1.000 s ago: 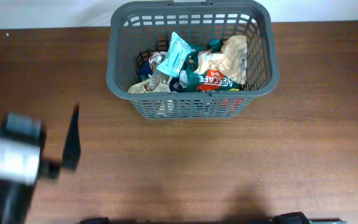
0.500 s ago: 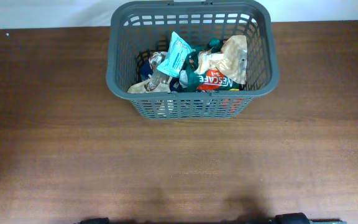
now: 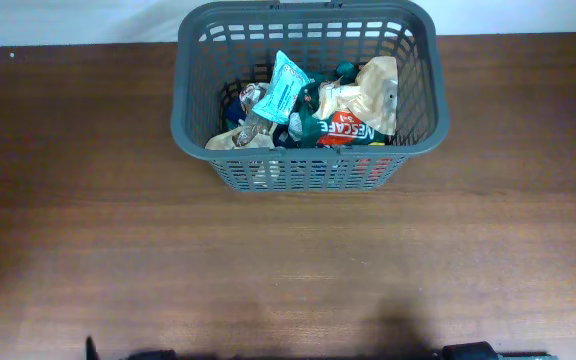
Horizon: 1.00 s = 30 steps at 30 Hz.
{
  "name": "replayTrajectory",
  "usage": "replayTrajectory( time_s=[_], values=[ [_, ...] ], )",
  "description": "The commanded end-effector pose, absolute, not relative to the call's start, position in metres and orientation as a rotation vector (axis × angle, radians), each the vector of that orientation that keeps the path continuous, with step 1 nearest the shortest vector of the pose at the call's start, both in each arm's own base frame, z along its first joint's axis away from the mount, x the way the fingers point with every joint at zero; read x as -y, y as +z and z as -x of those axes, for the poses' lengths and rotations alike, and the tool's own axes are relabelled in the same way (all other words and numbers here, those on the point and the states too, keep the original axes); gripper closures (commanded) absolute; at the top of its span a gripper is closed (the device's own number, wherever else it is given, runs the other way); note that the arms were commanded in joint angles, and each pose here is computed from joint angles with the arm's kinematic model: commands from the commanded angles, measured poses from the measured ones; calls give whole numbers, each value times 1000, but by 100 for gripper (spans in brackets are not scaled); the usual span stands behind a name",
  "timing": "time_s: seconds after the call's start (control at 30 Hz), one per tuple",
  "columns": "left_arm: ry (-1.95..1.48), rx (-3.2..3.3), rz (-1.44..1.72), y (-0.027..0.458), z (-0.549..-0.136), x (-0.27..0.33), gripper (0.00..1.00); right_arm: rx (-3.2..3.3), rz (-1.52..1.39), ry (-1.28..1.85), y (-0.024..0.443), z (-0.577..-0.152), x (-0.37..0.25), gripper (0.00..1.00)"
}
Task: Pack container
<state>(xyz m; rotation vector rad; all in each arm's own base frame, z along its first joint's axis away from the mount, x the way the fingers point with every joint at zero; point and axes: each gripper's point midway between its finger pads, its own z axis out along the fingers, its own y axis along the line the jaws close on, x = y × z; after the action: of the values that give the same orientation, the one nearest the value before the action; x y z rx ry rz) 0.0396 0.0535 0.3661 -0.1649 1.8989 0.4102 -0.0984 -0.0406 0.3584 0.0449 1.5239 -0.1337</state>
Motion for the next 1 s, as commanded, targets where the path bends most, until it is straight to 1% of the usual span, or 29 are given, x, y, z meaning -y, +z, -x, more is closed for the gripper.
replayTrajectory(
  time_s=[0.0,0.13,0.27,0.5,0.57,0.67,0.8,0.97],
  values=[
    [465,-1943,200,348,-61,-66,1,-1570,5,-105,355,80,32,1],
    [458,-1942,206,333,-98,-68,1,-1661,49,-75,341,48,22,1],
    [378,-1883,317,327,-125,-69,1,-1756,88,-48,323,2,12,1],
    [238,-1764,485,324,-156,-71,1,-1769,95,-41,308,-73,4,1],
    [175,-1726,556,321,-164,-71,1,-1785,96,-42,297,-92,2,1],
    [93,-1695,658,307,-176,-72,1,-1841,111,-46,271,-114,0,1],
    [83,-1684,669,280,-199,-73,1,-1853,228,-84,248,-140,-8,1],
    [91,-1629,680,252,-222,-78,1,-1902,323,-17,215,-155,-25,1]
  ],
)
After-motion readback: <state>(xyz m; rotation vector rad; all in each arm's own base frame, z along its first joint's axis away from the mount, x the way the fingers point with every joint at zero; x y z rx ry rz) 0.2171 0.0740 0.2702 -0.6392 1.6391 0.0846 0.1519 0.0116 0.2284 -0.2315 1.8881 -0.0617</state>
